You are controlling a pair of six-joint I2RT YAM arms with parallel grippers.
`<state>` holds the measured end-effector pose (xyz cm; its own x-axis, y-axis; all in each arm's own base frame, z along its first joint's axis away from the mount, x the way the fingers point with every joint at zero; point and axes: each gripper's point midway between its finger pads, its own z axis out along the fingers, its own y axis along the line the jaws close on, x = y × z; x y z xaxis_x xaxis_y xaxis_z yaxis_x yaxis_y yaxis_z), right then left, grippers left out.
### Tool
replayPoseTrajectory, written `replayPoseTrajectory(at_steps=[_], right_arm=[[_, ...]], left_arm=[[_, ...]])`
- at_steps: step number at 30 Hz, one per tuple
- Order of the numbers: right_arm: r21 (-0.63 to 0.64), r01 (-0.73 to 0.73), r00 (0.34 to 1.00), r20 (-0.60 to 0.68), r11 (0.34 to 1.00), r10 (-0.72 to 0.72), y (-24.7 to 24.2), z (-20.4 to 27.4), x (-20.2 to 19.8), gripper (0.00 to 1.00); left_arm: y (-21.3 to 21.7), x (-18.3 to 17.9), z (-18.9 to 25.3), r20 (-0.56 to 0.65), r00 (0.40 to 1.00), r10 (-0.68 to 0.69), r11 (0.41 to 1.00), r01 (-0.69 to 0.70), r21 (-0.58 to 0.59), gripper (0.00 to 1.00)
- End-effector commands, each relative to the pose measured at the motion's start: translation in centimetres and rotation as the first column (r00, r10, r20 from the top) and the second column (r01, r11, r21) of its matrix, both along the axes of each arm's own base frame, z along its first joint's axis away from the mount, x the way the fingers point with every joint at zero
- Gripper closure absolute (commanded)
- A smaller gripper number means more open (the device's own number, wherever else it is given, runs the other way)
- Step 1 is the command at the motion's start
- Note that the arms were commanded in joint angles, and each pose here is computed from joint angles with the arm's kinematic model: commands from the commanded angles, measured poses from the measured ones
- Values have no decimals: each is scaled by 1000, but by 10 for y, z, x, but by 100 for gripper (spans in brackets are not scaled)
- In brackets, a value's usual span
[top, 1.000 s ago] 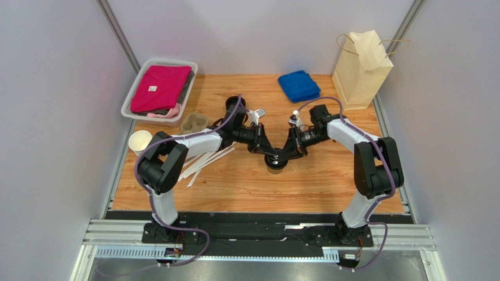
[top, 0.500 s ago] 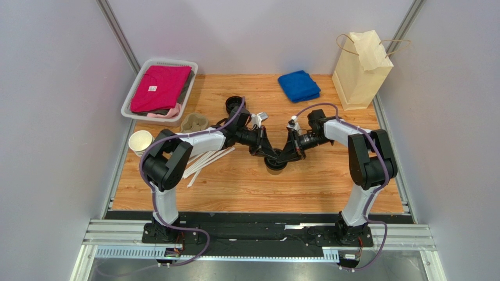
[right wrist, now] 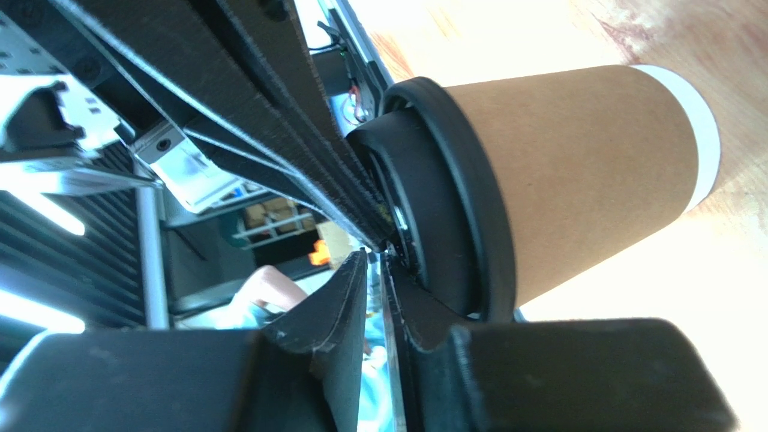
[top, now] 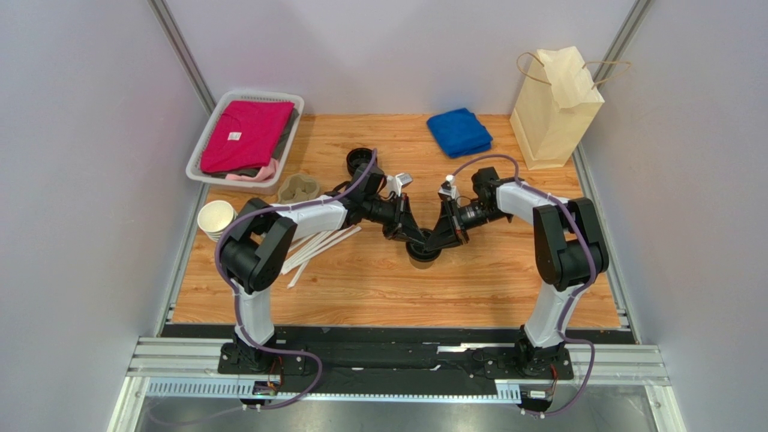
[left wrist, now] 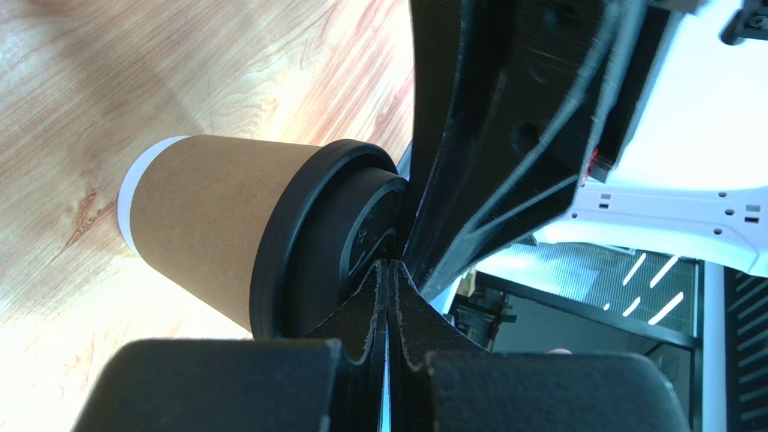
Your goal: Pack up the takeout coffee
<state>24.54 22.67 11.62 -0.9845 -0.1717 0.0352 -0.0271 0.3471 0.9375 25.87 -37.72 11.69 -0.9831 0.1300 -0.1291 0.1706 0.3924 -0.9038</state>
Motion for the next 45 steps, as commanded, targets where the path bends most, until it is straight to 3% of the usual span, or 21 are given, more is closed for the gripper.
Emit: replayPoseTrajectory(at_steps=[1, 8, 12, 28, 45], right_arm=[[-92, -42, 975, 213, 995, 61, -8, 8, 2, 78], [-284, 52, 923, 379, 957, 62, -34, 23, -4, 77], [-426, 122, 886, 454, 897, 94, -50, 8, -2, 76], [-533, 160, 769, 595, 831, 234, -28, 0, 8, 76], [-633, 131, 864, 450, 763, 226, -34, -64, -2, 76]], left_arm=[[8, 6, -34, 11, 999, 40, 993, -41, 112, 100], [8, 4, -35, 13, 999, 43, 992, -44, 117, 100], [5, 3, -34, 14, 999, 36, 993, -37, 113, 100], [3, 4, -35, 11, 999, 35, 993, -36, 117, 100], [10, 0, -55, -13, 999, 39, 984, -36, 175, 100]])
